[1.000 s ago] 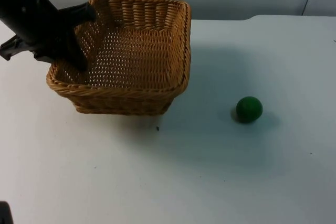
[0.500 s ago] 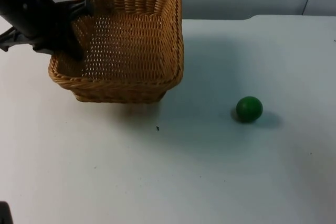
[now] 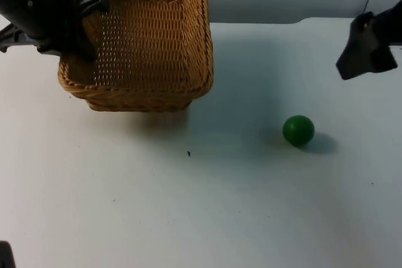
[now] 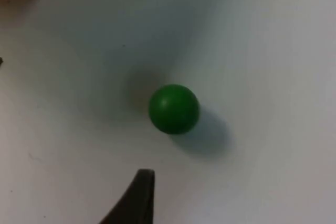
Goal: Pick up the basket with the left hand and place the ball into the basket with the right hand.
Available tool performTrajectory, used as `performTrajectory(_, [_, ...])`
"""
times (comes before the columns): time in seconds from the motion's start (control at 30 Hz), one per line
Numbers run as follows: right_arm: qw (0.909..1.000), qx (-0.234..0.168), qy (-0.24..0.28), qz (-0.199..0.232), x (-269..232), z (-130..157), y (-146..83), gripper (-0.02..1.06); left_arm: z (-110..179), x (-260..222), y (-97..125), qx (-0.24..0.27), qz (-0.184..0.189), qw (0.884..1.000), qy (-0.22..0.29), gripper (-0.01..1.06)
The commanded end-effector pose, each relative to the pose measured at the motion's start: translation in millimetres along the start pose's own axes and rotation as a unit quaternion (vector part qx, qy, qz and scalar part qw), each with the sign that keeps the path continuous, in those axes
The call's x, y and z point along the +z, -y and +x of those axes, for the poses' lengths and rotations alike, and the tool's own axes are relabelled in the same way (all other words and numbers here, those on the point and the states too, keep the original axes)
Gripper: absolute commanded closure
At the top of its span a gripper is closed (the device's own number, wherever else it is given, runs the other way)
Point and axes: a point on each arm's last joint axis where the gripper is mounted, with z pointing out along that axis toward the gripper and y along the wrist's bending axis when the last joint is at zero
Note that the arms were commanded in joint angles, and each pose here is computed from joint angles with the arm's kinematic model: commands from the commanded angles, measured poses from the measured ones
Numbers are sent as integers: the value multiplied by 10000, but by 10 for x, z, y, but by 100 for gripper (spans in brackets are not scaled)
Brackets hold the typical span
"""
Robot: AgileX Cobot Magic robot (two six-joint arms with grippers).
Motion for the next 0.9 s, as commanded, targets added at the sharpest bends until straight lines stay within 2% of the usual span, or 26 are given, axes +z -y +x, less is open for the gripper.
performTrajectory(0.0, [9998,43,181,-105,48,-58,-61,-1,-67,-76,47,-80,70,9997,219,105])
performTrajectory(0.17, [9984,331,382,-241,130,-101,-87,-1,-67,-76,47,-80,70,9997,219,105])
performTrajectory(0.5, [9990,347,46,-283,530,-35,-116,-1,-64,-77,57,-151,125,9996,205,105])
performTrajectory(0.63, [9991,337,13,-271,813,4,-132,-1,-22,-77,77,-173,231,9996,-32,105])
performTrajectory(0.87, [9991,338,-28,-269,1025,53,-148,-1,5,-78,87,-170,286,9993,-181,105])
